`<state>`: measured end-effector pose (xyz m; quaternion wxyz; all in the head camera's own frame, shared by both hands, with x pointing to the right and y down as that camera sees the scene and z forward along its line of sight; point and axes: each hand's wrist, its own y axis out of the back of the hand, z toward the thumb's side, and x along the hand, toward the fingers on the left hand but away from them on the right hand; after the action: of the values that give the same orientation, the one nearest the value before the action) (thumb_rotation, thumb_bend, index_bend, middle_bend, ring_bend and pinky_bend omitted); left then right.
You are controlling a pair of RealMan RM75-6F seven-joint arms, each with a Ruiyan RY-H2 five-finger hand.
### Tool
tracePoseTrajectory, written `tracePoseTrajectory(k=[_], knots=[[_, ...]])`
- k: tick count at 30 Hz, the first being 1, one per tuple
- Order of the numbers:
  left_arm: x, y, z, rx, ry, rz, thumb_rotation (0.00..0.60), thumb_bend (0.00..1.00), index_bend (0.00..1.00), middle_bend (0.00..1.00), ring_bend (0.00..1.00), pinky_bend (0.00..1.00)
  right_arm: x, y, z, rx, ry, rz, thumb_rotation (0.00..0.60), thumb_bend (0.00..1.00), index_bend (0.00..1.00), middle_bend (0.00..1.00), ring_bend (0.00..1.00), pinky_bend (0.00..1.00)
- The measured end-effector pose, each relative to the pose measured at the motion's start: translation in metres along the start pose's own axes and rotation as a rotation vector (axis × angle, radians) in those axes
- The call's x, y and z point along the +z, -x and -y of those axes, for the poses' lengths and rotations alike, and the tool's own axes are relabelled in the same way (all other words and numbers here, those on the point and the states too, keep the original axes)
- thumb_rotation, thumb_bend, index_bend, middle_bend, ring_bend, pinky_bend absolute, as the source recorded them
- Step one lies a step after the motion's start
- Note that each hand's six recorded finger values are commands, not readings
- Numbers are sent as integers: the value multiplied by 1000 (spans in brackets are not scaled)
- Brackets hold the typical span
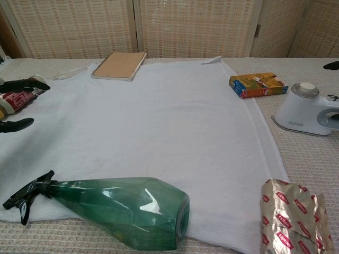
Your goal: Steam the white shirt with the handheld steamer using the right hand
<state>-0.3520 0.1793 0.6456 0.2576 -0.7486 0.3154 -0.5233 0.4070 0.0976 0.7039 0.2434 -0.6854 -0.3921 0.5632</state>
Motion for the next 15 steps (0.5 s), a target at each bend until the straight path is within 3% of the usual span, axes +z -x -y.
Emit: tracePoseTrajectory(k=[4, 6, 8, 11, 15], knots=[[-12, 3, -8, 41, 27, -37, 390, 316, 104, 51, 0, 0, 4, -24, -17, -16, -31, -44, 600, 0, 0, 0, 0, 132], [-18, 5, -11, 55, 29, -60, 420, 311, 92, 48, 0, 0, 5, -36, -26, -46, -51, -62, 600, 0, 0, 32, 32, 189], [-26, 8, -17, 84, 21, -90, 500, 310, 91, 46, 0, 0, 6, -51, -37, -91, -69, -82, 600, 60, 0, 109, 99, 277], [-39, 16, -27, 143, 18, -145, 594, 312, 118, 71, 18, 19, 4, -77, -53, -154, -81, -98, 600, 207, 26, 200, 166, 331], [-55, 33, -41, 237, -5, -193, 600, 311, 143, 108, 57, 46, -3, -113, -71, -188, -102, -91, 600, 245, 61, 236, 185, 344]])
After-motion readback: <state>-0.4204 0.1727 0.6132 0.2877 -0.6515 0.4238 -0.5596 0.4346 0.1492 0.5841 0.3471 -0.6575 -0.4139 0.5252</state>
